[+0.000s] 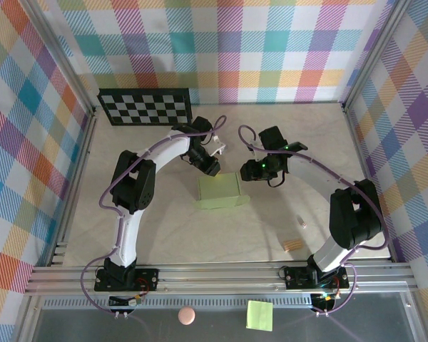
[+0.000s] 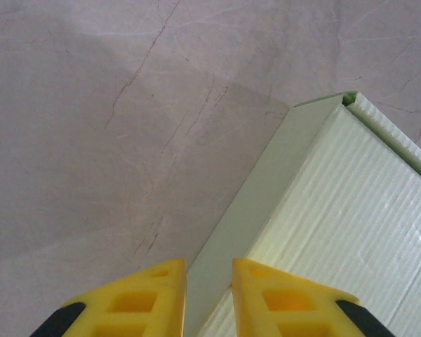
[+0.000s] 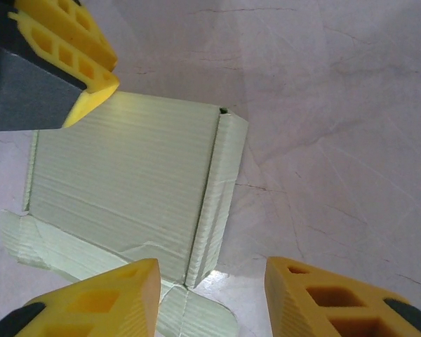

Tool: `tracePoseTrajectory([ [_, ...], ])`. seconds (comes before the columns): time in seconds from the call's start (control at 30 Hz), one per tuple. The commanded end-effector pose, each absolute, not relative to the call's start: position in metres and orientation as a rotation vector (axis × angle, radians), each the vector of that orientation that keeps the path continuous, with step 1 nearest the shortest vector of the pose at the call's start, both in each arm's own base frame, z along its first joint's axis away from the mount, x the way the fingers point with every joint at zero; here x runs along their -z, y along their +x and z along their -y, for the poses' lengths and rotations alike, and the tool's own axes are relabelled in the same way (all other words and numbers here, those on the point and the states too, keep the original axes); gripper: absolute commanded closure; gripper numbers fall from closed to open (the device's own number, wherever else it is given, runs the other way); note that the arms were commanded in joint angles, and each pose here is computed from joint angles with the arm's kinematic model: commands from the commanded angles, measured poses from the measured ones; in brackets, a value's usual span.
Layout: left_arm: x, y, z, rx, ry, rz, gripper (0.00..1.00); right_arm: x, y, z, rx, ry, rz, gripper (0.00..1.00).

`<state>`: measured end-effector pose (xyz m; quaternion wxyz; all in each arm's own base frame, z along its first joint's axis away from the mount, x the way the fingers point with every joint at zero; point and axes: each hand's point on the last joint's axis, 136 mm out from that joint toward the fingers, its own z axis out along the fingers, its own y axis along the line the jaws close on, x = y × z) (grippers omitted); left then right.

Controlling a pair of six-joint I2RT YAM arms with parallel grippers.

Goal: Fold the paper box

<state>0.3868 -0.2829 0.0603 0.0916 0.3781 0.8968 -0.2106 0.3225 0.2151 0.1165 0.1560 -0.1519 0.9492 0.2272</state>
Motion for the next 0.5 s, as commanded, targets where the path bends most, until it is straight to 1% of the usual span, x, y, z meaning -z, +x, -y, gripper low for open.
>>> tracePoseTrajectory([
  [0.0, -0.052, 0.384, 0.280, 0.602, 1.165, -2.682, 0.76, -0.143, 0.322, -0.228, -0.759, -0.507, -2.601, 0.56],
  [0.17, -0.051, 0.384, 0.280, 0.606, 1.172, -2.676, 0.76, -0.152, 0.312, -0.247, -0.807, -0.758, -2.408, 0.53],
  [0.27, -0.051, 0.385, 0.281, 0.611, 1.170, -2.672, 0.75, -0.152, 0.295, -0.260, -0.776, -1.019, -2.245, 0.50],
  [0.37, -0.050, 0.385, 0.281, 0.605, 1.170, -2.674, 0.75, -0.146, 0.267, -0.273, -0.769, -1.317, -2.094, 0.47],
  [0.47, -0.049, 0.385, 0.280, 0.598, 1.170, -2.680, 0.75, -0.132, 0.250, -0.280, -0.666, -1.567, -1.975, 0.44],
])
